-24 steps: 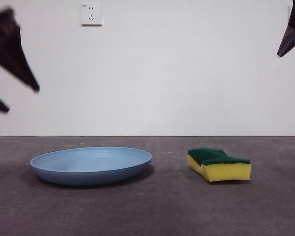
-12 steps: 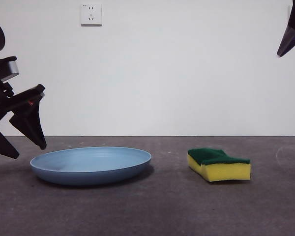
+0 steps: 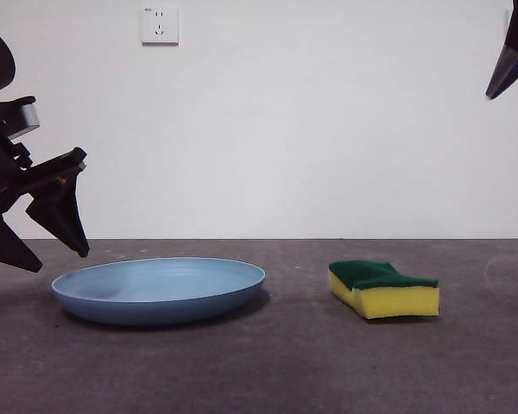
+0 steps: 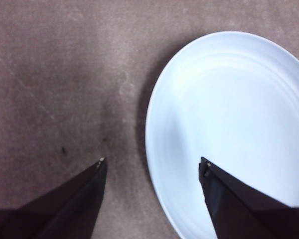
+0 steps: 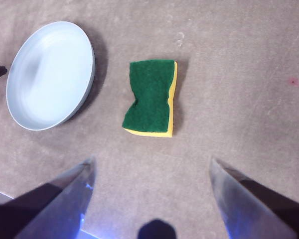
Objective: Pick up the plate,pick up the cloth,clean the plate with the cloth
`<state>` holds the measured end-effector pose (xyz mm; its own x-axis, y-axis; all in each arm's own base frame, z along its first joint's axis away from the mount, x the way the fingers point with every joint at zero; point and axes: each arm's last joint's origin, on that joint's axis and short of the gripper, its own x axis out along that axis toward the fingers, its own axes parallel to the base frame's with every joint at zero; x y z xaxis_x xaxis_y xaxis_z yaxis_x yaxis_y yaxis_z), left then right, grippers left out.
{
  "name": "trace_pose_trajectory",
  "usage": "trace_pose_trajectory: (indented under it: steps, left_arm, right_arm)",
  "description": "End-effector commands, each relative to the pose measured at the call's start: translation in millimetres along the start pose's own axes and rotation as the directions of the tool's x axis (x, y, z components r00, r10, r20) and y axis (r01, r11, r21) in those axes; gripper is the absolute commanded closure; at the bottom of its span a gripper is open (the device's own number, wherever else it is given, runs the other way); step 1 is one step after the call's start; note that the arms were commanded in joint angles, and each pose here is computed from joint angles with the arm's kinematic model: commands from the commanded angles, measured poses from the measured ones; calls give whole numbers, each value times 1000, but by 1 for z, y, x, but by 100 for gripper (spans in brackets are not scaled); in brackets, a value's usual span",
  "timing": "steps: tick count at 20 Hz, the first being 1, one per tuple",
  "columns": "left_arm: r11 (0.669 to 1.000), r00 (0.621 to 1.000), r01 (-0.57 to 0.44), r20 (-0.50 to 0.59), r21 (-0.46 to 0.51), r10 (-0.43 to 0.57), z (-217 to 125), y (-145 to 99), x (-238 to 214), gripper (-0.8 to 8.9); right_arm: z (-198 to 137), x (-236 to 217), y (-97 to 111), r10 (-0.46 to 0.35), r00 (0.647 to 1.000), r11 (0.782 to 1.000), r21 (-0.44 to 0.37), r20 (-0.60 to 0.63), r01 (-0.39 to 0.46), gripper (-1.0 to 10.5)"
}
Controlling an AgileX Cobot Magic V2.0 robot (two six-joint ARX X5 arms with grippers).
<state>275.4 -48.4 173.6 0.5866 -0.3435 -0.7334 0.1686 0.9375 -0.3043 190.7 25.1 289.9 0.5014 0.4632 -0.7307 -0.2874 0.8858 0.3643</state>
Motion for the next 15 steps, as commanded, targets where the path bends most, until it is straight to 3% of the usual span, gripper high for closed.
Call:
trace_pose_trajectory:
  steps: [1,6,15]
  left_arm:
    - [1000,1000,5,12,-8,-5,1,-1,2,501]
    - [1000,1000,4,7,-9,-4,16,-3,5,500]
    - [999,988,-38,-146,19,40,21,-11,39,499]
  right_arm:
    - [1,0,1,4,1000,1000,4,2,-4,568]
    - [1,0,1,4,1000,1000,4,0,-4,568]
    - [0,0,0,3,1000,1000,6,-3,-3,568]
